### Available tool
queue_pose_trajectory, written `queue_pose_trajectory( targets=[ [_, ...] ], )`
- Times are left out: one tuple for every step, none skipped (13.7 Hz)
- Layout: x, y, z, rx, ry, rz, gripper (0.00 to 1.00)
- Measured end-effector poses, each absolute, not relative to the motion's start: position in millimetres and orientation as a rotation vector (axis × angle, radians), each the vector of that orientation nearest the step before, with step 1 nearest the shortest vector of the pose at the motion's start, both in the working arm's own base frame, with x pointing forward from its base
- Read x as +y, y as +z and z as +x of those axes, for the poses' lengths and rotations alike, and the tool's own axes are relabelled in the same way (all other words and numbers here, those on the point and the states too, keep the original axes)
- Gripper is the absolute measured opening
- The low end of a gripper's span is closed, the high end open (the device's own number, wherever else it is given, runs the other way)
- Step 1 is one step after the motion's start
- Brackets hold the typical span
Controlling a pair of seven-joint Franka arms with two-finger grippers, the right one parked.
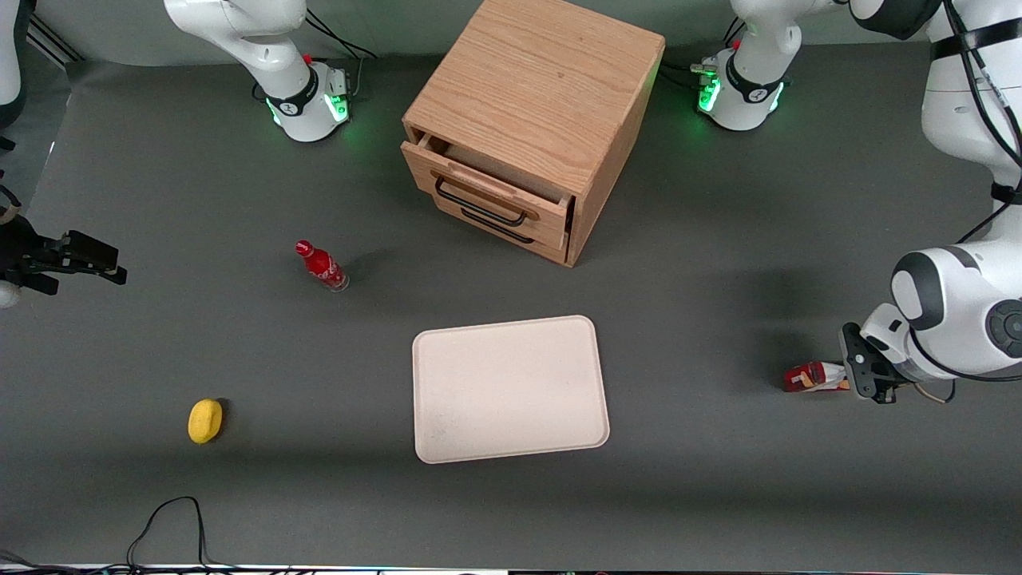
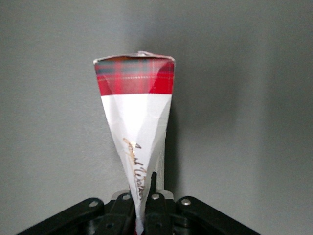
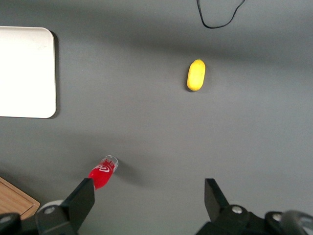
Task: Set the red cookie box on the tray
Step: 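Close the left gripper on the cookie box's red end, then lift the cookie box upright with the left gripper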
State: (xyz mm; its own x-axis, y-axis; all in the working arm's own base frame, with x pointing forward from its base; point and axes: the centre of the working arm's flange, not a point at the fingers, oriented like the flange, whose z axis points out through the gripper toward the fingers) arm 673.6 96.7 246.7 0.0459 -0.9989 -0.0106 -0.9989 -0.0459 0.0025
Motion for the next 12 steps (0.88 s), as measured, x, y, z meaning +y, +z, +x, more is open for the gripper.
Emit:
queue_pose_trajectory(
  targets=[
    [97,263,680,2.170,0.020,-2.276,0.04],
    [96,287,688,2.173,0.032,-2.289,0.04],
    [94,314,694,2.172,0.044,-2.304,0.04],
    [90,347,698,2.164,0.058,-2.326,0.04],
    [86,381,697,2.145,0.076,-2.359,0.04],
    [84,411,693,2.124,0.102,-2.394,0.04],
    [83,440,687,2.112,0.129,-2.420,0.04],
    [82,469,682,2.100,0.157,-2.445,0.04],
    [81,495,677,2.070,0.177,-2.479,0.04],
    [78,514,673,2.013,0.195,-2.531,0.04],
    [75,525,669,1.935,0.212,-2.593,0.04],
    [73,530,668,1.855,0.223,-2.648,0.04]
  ],
)
